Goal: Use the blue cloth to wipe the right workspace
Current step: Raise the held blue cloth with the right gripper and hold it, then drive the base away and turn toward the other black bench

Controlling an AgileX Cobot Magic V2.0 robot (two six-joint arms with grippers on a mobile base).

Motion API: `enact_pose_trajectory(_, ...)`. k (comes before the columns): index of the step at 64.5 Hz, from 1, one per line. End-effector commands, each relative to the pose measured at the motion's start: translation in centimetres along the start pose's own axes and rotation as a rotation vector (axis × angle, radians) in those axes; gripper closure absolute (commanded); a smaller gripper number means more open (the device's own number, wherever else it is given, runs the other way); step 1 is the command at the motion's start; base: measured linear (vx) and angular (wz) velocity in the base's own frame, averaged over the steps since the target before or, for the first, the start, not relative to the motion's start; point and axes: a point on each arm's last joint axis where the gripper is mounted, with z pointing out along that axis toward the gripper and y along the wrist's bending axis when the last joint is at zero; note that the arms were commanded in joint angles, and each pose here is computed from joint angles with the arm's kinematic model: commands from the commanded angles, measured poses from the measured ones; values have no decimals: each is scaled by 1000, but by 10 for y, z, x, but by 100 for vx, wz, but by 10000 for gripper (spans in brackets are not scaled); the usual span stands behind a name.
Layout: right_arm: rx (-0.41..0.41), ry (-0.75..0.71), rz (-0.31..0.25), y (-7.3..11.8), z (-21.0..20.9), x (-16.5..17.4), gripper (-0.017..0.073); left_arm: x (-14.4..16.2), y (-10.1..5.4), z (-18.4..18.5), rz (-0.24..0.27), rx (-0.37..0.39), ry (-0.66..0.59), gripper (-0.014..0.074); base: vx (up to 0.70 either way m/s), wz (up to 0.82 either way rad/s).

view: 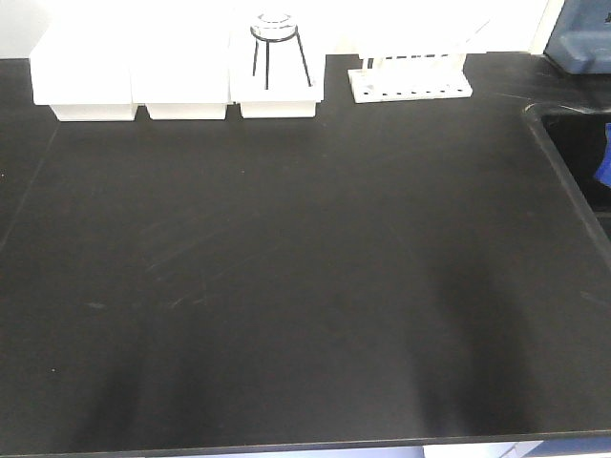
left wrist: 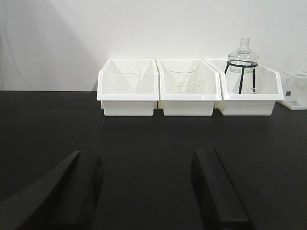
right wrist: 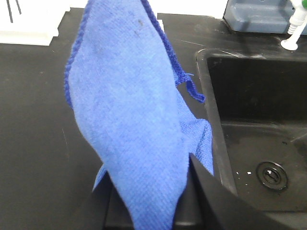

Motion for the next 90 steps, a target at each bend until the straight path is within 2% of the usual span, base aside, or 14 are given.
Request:
enact_pose_trajectory(1, 15, -100, -14, -2, -6, -15, 557, 4, -1, 2, -11, 10, -37, 71, 0, 0)
enact_pose_trajectory(90, 15, -100, -14, -2, -6, -15, 557, 4, -1, 2, -11, 10, -37, 71, -4, 0)
